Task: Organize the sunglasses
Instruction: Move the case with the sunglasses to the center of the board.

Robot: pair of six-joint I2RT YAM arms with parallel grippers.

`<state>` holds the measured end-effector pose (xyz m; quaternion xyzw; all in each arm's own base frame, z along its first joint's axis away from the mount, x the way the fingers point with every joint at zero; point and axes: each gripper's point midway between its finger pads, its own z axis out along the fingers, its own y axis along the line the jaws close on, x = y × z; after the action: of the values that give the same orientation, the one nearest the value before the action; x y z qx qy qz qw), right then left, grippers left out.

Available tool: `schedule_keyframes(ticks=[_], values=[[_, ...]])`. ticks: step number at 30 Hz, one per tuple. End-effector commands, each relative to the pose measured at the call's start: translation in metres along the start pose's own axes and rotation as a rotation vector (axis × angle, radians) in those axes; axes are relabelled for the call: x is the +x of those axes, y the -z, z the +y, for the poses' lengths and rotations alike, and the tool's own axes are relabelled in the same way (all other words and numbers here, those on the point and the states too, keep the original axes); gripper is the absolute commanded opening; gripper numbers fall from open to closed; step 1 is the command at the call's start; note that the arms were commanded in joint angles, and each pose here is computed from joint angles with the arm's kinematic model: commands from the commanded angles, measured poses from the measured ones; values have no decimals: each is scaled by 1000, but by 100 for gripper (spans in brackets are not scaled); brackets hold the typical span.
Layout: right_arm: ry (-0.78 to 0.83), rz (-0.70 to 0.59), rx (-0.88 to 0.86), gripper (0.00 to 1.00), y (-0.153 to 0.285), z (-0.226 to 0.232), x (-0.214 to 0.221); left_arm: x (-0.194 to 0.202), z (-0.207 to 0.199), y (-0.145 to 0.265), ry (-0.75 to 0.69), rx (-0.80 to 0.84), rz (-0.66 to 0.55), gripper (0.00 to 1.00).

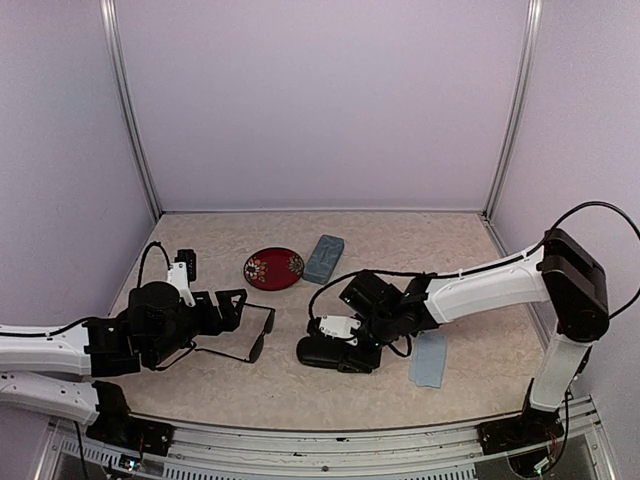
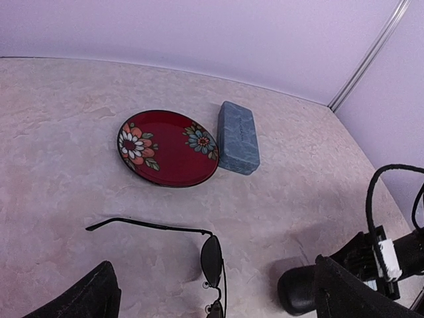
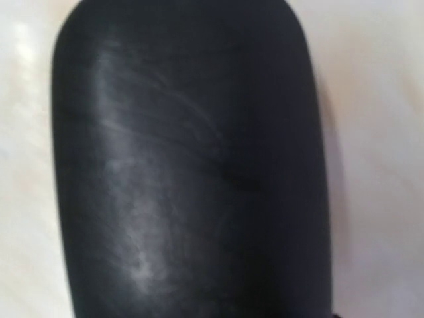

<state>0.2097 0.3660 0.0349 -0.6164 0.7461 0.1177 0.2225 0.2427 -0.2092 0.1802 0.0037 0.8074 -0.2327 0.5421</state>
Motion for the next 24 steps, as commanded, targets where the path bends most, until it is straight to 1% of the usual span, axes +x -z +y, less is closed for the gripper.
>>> schedule_keyframes(ticks=[1, 6, 11, 13, 17, 19, 21, 24], values=[[-163, -95, 87, 47, 37, -48, -2, -3, 2, -2, 1, -7, -13, 99], [-340, -47, 230, 47, 52, -114, 31, -2, 3, -3, -3, -6, -14, 99], [-457, 28, 311, 47, 51, -164, 64, -2, 4, -4, -9, -14, -11, 99], [-488, 45, 317, 47, 48, -178, 74, -3, 4, -5, -5, -15, -11, 99], [-502, 71, 309, 49, 40, -190, 88, -5, 2, -10, 24, 30, -5, 99], [-503, 90, 300, 52, 34, -191, 94, -7, 6, -14, 54, 24, -7, 99], [-508, 104, 289, 57, 29, -189, 99, -10, 5, -19, 51, 38, -4, 99], [-519, 102, 294, 77, 27, -190, 99, -16, -1, -28, 9, 23, 1, 99]])
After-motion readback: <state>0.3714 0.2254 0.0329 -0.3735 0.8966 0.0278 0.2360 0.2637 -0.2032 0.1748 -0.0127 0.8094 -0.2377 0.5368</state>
